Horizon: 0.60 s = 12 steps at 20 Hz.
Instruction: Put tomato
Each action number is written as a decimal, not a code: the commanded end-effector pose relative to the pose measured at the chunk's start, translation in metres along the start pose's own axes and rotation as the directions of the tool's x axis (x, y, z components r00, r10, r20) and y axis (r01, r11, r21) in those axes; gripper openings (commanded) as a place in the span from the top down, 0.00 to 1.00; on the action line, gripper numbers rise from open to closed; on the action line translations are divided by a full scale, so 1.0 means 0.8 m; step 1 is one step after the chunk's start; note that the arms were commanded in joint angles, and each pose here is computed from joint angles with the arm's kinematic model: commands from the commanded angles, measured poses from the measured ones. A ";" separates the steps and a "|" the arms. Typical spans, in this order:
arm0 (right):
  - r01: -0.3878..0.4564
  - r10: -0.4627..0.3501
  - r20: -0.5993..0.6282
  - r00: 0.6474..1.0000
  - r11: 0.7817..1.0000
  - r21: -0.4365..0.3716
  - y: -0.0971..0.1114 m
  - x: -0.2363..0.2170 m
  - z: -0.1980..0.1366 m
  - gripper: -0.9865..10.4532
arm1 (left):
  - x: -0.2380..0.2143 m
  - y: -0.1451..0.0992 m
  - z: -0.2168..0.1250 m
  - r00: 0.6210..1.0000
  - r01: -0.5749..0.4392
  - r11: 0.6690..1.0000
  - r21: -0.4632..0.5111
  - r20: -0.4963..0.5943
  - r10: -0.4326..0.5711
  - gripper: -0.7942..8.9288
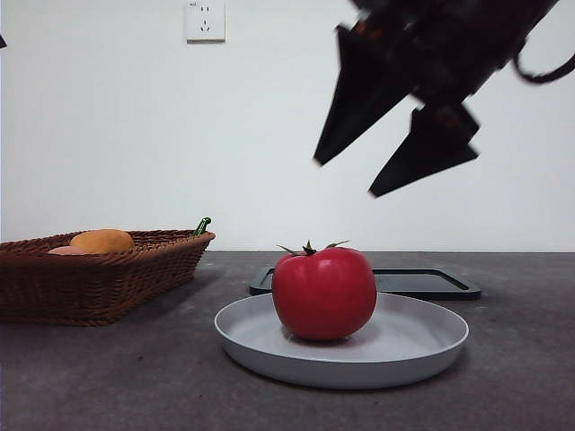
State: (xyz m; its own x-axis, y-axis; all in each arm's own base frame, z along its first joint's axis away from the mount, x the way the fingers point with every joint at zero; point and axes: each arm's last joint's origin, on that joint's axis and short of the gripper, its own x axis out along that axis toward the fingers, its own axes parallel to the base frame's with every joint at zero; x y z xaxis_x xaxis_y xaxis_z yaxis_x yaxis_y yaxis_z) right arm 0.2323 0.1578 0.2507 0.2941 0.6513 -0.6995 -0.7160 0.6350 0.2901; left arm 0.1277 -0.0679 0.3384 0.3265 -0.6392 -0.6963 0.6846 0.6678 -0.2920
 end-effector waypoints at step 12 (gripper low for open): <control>0.070 -0.072 -0.078 0.994 0.997 -0.035 -0.003 0.082 -0.002 0.48 | -0.003 -0.002 0.006 1.000 0.009 1.000 0.023 0.020 -0.009 0.42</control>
State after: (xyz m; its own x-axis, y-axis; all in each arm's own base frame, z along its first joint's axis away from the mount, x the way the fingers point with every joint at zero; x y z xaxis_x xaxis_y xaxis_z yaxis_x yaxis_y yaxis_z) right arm 0.2503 0.1924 0.2018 0.2933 0.5628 -0.7728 -0.7125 0.6677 0.2158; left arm 0.1281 -0.0681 0.3388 0.3302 -0.6407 -0.6932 0.6862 0.6672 -0.2899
